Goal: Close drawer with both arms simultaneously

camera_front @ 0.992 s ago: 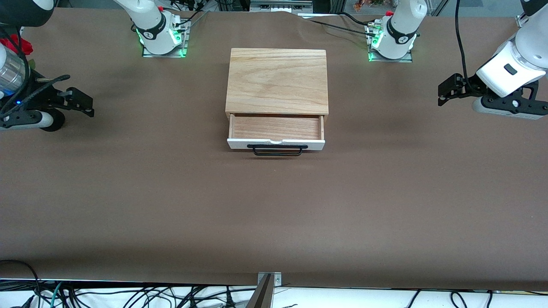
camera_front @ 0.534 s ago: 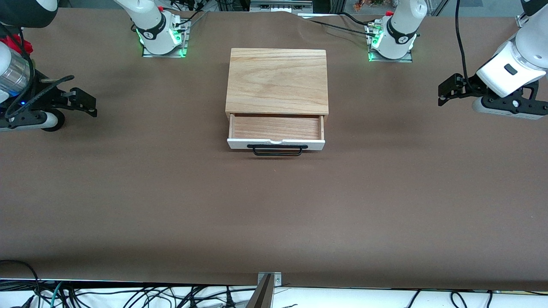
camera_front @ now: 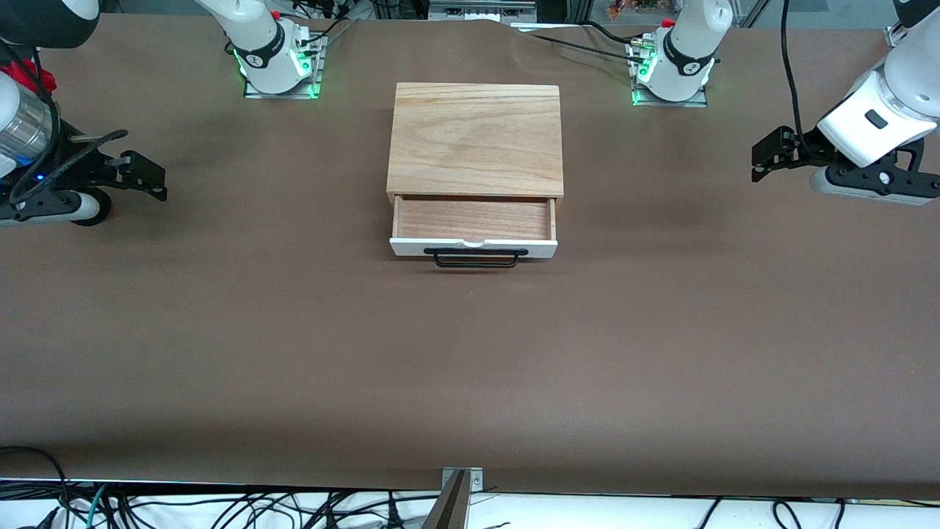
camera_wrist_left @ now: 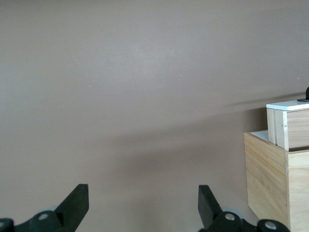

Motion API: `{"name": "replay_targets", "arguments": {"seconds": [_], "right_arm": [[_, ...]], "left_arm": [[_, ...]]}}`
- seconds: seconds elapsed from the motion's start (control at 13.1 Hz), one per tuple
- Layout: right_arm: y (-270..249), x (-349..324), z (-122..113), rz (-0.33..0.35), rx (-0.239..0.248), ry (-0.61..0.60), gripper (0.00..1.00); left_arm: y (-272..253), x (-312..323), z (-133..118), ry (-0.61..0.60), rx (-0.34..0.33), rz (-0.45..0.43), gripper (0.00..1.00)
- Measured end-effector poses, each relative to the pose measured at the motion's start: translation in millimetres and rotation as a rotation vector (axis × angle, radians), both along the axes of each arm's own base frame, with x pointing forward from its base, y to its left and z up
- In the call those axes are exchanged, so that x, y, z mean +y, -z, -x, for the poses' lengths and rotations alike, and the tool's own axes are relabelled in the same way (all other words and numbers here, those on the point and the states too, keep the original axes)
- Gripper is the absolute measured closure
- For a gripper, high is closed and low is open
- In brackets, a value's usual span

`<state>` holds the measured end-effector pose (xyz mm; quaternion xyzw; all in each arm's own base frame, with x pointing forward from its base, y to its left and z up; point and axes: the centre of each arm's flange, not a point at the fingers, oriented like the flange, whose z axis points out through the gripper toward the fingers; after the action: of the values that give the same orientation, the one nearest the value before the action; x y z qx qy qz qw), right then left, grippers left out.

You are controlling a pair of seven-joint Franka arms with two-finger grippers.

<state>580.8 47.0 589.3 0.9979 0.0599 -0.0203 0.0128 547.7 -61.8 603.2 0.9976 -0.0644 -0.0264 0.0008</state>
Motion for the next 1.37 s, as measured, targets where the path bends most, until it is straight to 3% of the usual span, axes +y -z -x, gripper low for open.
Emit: {"name": "replay_targets", "arguments": {"seconds": [1.07, 1.22, 1.37], "right_arm": [[1.5, 0.1, 0.2, -0.001, 0.003, 0.000, 0.00], [3.8, 2.5, 0.1, -0.024, 0.010, 0.002, 0.00], [14.0, 10.5, -2.3, -0.094, 0.034, 0.008, 0.00]], "left_arm": [[0.0, 0.0, 0.0, 0.000, 0.000, 0.000, 0.00], [0.0, 0.0, 0.0, 0.000, 0.000, 0.000, 0.00], [0.0, -0.6, 0.1, 0.001, 0.000, 0.000, 0.00]]}}
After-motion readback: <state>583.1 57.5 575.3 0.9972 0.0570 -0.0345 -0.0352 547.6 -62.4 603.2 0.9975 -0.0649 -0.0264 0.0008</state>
